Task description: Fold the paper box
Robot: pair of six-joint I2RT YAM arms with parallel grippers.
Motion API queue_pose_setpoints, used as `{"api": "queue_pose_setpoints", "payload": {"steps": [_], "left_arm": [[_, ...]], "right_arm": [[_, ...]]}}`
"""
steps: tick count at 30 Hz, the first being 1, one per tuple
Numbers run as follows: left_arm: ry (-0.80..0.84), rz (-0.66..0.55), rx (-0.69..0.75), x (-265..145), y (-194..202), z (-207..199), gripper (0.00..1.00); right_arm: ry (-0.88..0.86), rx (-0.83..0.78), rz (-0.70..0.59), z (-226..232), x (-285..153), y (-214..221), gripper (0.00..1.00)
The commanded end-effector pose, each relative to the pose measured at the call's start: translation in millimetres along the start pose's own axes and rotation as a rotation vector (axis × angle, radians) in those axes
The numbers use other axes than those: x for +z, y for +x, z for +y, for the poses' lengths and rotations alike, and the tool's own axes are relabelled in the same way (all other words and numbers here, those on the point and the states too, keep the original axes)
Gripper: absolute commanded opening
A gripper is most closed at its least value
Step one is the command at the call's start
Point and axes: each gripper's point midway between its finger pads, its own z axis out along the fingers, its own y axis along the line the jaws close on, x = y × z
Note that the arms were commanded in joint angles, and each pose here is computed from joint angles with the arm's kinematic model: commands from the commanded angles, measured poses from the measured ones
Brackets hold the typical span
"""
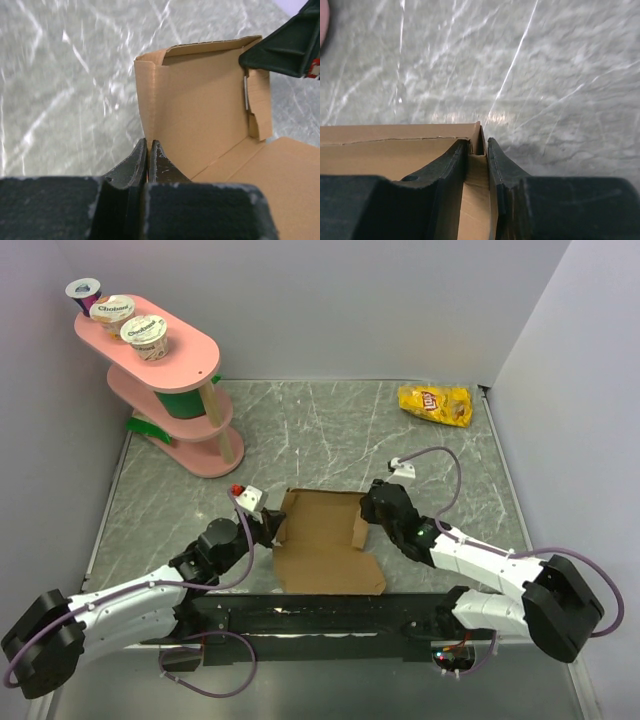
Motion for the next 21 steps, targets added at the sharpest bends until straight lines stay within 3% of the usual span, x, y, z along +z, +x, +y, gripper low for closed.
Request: {"api": "queue_pose_setpoints", "payload": {"steps": [1, 5, 7, 10, 11, 16, 21], "left_arm": [[-0.021, -0.133, 0.062, 2.2, -40.6, -3.4, 0.01], [-0.07, -0.055, 0.053, 4.6, -16.8, 4.7, 0.01], [-0.068, -0.026, 0.018, 4.9, -6.2, 4.6, 0.01], [-0.095, 0.014, -0.048, 3.3, 12.9, 9.9, 0.01], [-0.105, 0.026, -0.063, 3.0, 18.0, 11.6, 0.01], [-0.172, 0.021, -0.16, -4.6, 31.5, 24.5, 0.01], [-0.193, 0.019, -0.187, -6.6, 32.4, 27.5, 0.01]], "right_arm": [[0.142, -0.044, -0.17, -30.0, 2.5, -28.7, 0.0], [0.096, -0.04, -0.089, -16.2, 15.7, -11.7, 0.0], [0.053, -0.036, -0.014, -7.4, 22.6, 7.2, 0.05], [-0.034, -0.017, 0.049, 5.5, 24.1, 24.2, 0.25], [-0.073, -0.007, 0.055, 11.7, 23.4, 24.8, 0.36], [-0.232, 0.083, 0.165, 30.0, 9.5, 46.6, 0.52], [-0.333, 0.164, 0.175, 33.9, -10.7, 56.1, 0.7]]}}
